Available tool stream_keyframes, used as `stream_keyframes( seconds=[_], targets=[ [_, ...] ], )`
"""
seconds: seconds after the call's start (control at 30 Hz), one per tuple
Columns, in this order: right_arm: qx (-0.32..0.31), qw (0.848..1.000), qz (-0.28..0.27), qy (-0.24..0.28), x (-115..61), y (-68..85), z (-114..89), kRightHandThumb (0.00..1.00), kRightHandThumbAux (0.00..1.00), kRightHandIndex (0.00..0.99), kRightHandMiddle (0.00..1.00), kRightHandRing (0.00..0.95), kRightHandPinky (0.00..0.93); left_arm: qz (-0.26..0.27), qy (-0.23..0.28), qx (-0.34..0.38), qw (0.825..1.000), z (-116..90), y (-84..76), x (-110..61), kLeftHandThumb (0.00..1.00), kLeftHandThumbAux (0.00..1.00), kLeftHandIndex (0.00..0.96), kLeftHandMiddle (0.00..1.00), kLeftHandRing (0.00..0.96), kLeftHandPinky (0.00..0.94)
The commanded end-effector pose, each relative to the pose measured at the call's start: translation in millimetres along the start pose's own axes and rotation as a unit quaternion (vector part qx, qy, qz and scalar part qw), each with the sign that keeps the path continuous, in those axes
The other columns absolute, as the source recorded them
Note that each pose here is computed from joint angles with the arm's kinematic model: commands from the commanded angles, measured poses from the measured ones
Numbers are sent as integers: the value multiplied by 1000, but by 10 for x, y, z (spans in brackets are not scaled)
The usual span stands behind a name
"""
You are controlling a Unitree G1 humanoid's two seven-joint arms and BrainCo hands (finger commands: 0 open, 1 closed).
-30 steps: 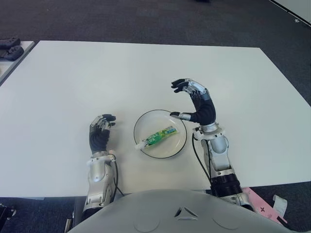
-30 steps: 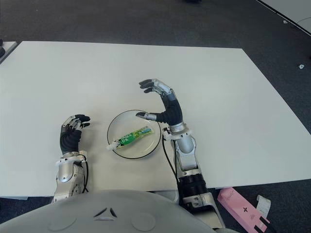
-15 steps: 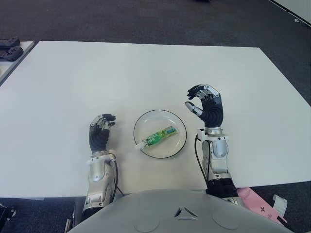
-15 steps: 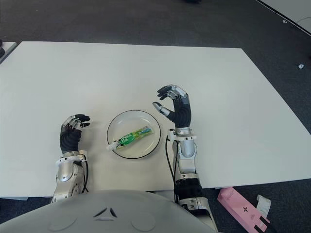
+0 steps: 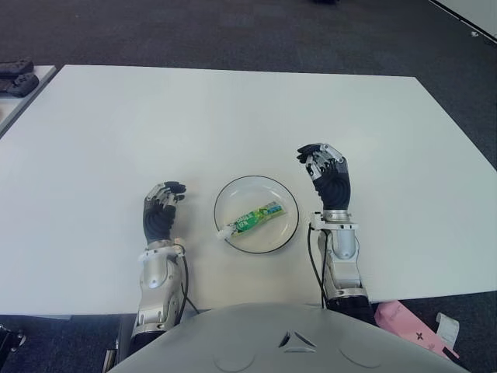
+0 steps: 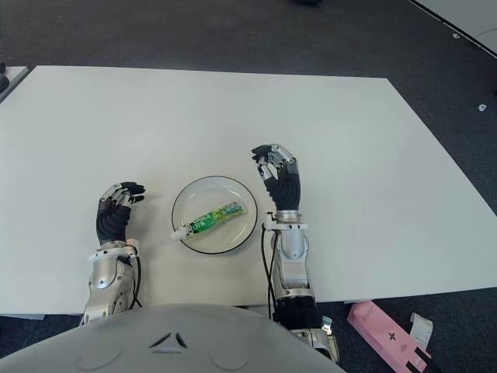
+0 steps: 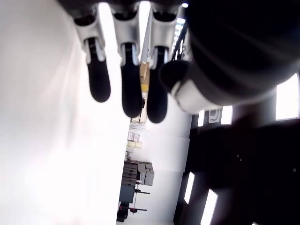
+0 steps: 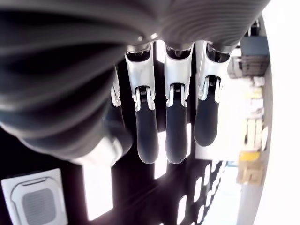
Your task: Put the toothpaste on the table into the plate.
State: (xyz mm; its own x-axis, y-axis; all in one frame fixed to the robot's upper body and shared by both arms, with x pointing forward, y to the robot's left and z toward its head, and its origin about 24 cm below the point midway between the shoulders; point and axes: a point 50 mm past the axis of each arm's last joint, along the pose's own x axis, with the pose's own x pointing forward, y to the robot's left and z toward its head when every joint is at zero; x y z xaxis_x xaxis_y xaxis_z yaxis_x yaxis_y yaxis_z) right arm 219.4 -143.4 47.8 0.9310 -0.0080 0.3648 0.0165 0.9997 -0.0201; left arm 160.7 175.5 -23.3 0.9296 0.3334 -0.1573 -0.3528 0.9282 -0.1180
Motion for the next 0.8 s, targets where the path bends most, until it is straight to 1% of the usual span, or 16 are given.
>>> stream_keyframes(
  seconds=[0.03, 0.3, 0.8],
  targets=[
    [-11, 999, -12, 32, -43, -42, -85, 694, 733, 420, 443, 446, 441, 8, 44, -5, 999, -133, -11, -58, 711, 723, 422, 446, 411, 383],
    [-15, 998, -28, 61, -106, -92, -170, 694, 734, 419, 440, 433, 421, 17, 54, 2, 998, -120, -16, -53, 708, 724, 422, 444, 405, 373],
    [-33, 993, -34, 107, -172, -199, -265, 693, 737, 418, 429, 411, 389, 18, 56, -1, 998, -113, -22, -50, 708, 724, 422, 446, 406, 368]
  ],
)
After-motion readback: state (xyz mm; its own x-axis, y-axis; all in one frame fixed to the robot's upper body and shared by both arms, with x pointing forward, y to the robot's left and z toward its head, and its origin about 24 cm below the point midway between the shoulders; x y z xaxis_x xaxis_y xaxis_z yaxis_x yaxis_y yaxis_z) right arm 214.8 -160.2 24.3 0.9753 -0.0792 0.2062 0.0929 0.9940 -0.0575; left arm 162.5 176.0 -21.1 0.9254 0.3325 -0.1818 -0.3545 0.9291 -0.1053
